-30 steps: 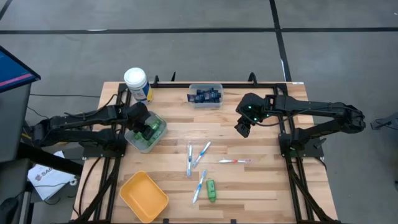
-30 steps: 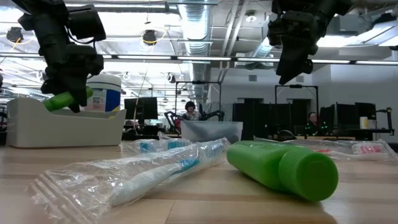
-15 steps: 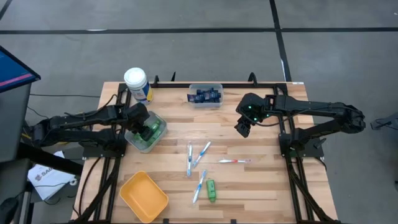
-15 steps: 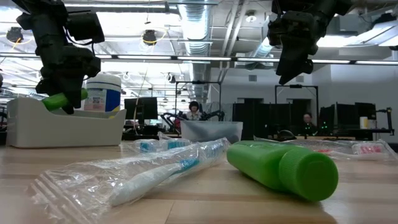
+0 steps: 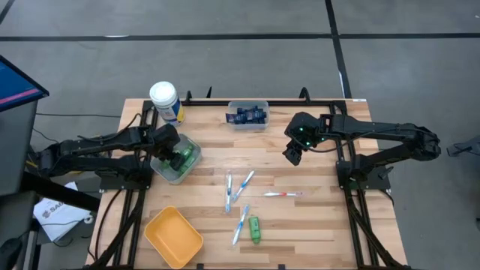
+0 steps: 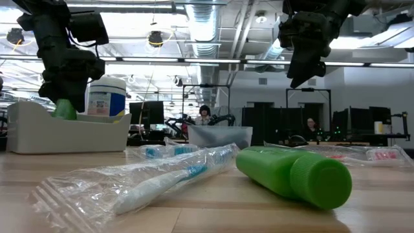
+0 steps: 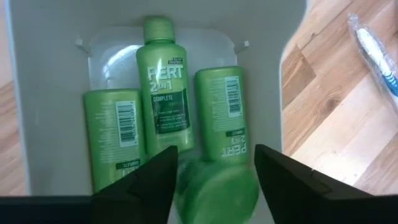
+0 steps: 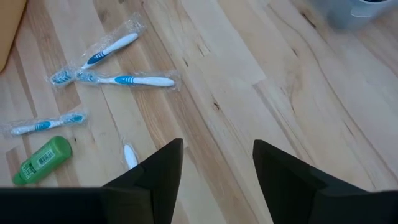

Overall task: Pick & Place Travel size toiletries
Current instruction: Put the green shampoo into the gray bin

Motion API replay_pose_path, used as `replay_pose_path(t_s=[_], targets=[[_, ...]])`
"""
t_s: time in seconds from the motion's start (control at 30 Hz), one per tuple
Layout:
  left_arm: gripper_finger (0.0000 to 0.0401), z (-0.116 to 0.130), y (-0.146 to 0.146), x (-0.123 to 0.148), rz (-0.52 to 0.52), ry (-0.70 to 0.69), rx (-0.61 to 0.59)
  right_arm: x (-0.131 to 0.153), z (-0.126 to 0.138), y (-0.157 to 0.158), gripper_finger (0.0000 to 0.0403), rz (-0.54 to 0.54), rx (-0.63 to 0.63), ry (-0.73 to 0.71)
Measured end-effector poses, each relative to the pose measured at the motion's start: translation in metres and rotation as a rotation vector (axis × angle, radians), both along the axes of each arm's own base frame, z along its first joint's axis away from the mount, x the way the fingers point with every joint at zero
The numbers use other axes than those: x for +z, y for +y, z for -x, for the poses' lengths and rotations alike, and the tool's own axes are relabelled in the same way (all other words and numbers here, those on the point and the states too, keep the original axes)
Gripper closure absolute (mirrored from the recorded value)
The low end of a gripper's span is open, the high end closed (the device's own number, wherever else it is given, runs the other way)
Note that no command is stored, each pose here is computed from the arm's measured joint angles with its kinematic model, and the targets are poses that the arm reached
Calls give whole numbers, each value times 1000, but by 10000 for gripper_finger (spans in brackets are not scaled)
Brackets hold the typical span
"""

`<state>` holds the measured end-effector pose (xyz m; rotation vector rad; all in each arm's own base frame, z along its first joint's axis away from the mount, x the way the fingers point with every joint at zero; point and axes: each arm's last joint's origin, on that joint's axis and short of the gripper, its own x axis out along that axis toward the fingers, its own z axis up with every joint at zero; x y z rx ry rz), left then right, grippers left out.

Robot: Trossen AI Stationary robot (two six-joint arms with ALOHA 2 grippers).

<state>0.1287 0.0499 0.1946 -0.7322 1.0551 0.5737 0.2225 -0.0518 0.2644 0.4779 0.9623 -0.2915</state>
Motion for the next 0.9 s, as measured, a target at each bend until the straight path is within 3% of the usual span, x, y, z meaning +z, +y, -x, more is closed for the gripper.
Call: replay_pose_path(t_s=[0.27, 0.4, 0.57, 0.67, 0.9], targets=[[130, -5, 2, 3, -4, -72, 28, 0, 0, -1, 186, 9, -9, 2], [128, -17, 5, 22, -30, -344, 31, -5, -3, -4, 179, 38, -68, 32], [143, -28, 8, 64, -214, -777, -27, -17, -16, -9, 183, 48, -79, 48], [150, -28, 8, 81, -289, -929, -48, -26, -27, -11, 187, 27, -87, 51], [147, -30, 8, 82, -301, -950, -56, -51, -49, -6, 191, -18, -60, 93]])
